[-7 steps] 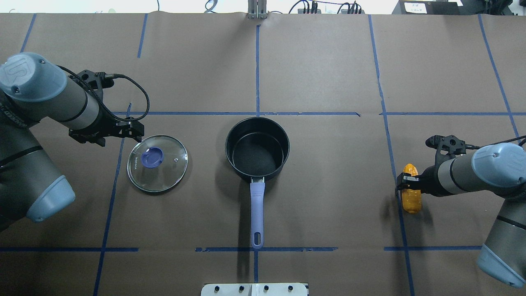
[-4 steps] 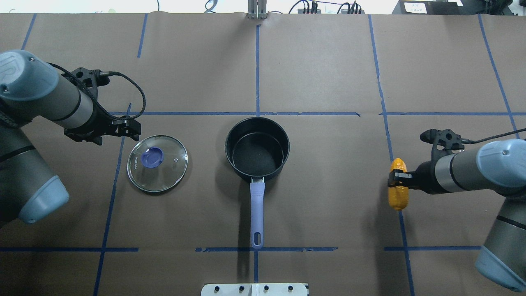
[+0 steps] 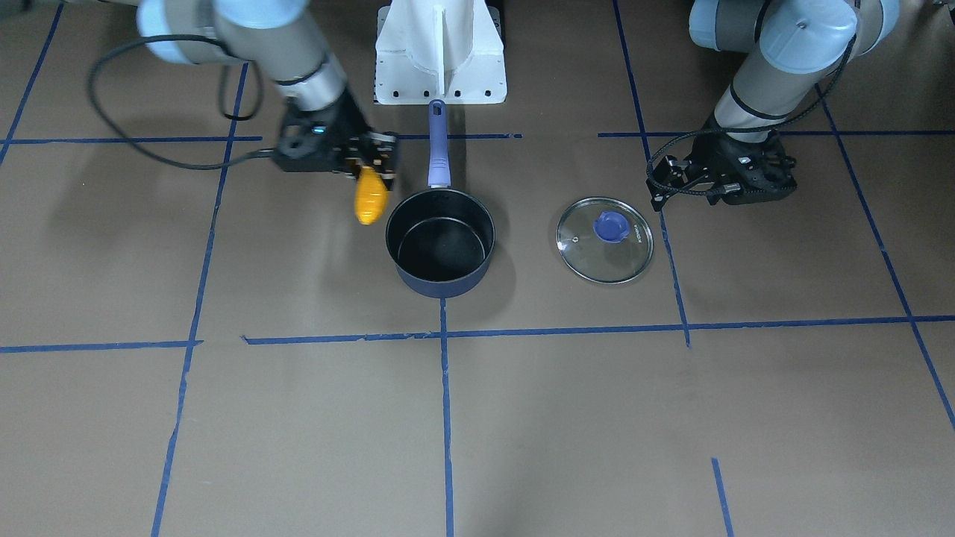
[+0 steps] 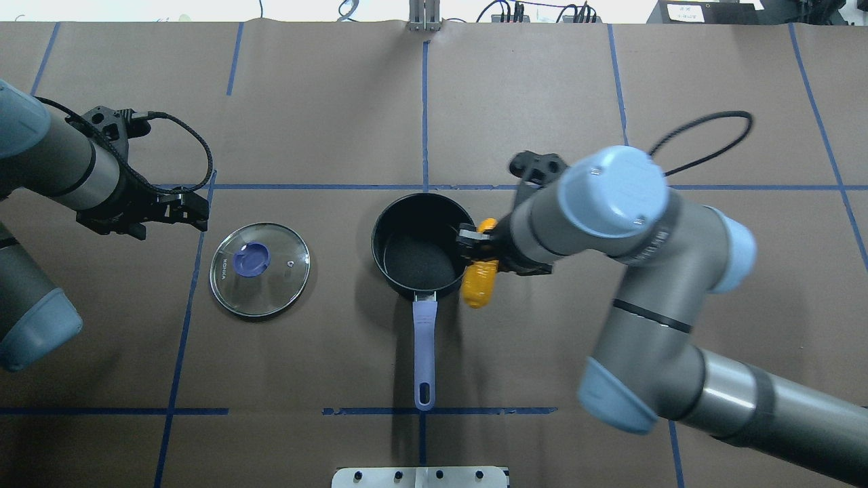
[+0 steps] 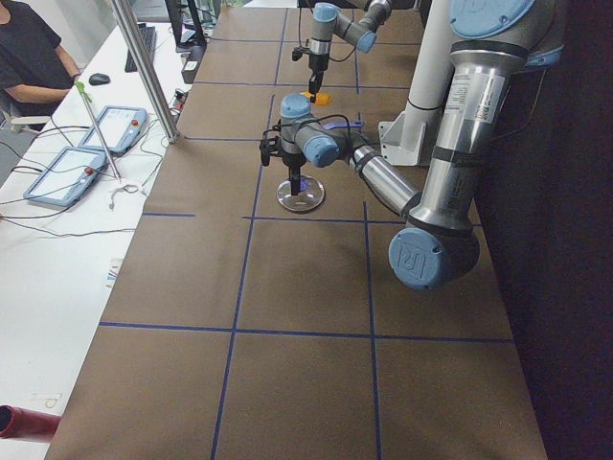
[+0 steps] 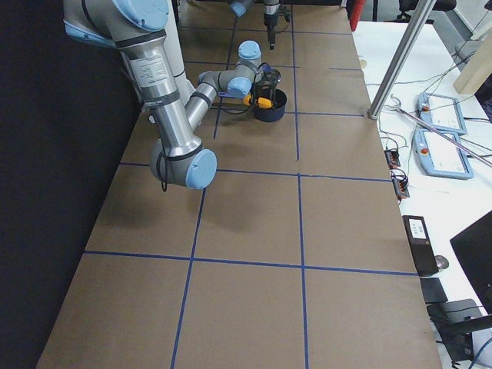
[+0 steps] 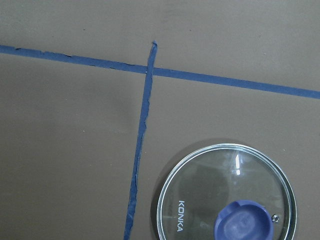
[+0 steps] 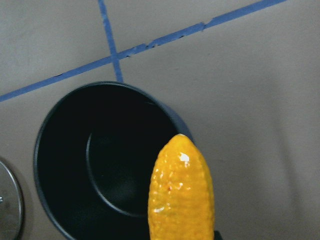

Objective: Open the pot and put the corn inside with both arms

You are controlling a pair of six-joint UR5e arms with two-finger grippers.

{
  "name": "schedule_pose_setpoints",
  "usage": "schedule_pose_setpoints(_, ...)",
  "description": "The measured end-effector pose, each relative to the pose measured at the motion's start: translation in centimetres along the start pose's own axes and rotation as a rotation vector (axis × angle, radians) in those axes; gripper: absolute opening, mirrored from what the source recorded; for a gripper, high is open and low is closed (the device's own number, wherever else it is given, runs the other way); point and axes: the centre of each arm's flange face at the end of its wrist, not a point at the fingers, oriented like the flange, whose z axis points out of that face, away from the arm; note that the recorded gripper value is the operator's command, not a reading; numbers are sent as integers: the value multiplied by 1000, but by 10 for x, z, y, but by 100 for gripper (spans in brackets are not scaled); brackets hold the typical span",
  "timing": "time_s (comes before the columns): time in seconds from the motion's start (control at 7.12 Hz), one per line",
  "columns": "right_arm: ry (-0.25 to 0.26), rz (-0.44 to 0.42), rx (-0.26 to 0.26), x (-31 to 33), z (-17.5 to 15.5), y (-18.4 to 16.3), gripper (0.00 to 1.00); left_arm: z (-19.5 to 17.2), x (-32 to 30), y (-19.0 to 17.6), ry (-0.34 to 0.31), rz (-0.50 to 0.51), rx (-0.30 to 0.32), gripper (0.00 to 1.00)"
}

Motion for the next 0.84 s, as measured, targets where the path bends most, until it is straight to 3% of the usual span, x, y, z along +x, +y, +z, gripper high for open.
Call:
schedule_pose_setpoints(0.56,8,35,3,-69,46,-11,3,0,0,0,0,-5,1,100)
schedule_pose_setpoints(0.7,20,38,5,-69,54,-14,89,0,0,0,0,-6,1,100)
schedule_pose_setpoints(0.84,30,39,5,-68,59,-16,100,0,0,0,-1,-7,1,100)
